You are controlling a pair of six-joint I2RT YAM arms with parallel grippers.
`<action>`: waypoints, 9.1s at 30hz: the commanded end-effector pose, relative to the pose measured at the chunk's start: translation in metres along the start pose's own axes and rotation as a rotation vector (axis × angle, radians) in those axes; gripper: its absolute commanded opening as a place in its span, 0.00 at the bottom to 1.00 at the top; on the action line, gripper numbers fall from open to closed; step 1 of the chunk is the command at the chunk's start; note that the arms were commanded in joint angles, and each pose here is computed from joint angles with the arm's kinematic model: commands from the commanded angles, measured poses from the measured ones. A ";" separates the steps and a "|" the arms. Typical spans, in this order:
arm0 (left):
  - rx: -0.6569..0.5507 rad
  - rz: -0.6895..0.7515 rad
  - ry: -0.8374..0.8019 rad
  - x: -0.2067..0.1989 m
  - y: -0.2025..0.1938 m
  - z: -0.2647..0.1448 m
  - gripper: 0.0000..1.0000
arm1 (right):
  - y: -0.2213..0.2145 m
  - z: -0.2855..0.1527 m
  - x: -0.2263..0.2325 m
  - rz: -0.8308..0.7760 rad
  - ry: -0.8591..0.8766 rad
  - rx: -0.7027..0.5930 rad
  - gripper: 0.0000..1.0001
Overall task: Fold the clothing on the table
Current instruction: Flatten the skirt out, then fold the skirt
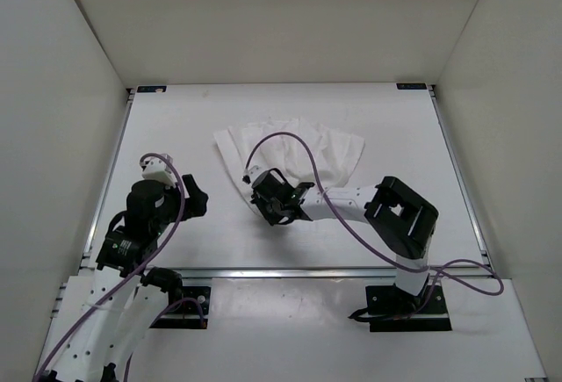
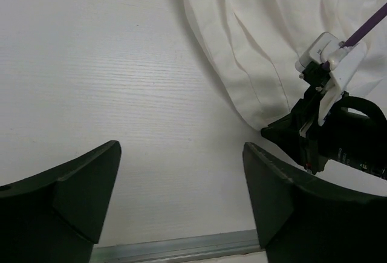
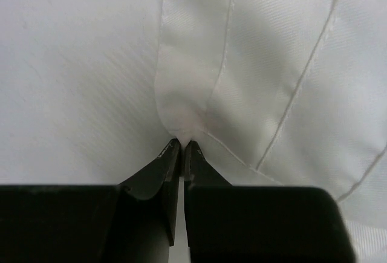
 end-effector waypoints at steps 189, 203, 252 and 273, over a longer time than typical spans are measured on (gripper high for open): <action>0.419 -0.185 -0.370 -0.053 -0.077 -0.014 0.00 | -0.139 -0.226 -0.086 0.872 0.020 -0.031 0.00; 0.061 -0.440 -0.381 -0.057 0.031 0.066 0.00 | -0.033 -0.228 -0.183 1.062 0.120 -0.412 0.00; 0.252 -0.372 0.018 -0.016 -0.084 0.173 0.19 | -0.114 -0.096 -0.232 1.345 -0.026 -0.232 0.00; 0.274 -0.369 -0.261 -0.092 -0.101 0.179 0.00 | 0.063 -0.146 -0.196 0.785 -0.119 -0.203 0.00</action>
Point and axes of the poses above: each gripper's point midway between its finger pads, its own z axis out along the fingers, its own x axis along the line the jaws close on, y = z × x, the point moved 8 cm from there along -z, back along the fingers, and after that the axes turned 5 degrees about z, right-handed, at the moved point
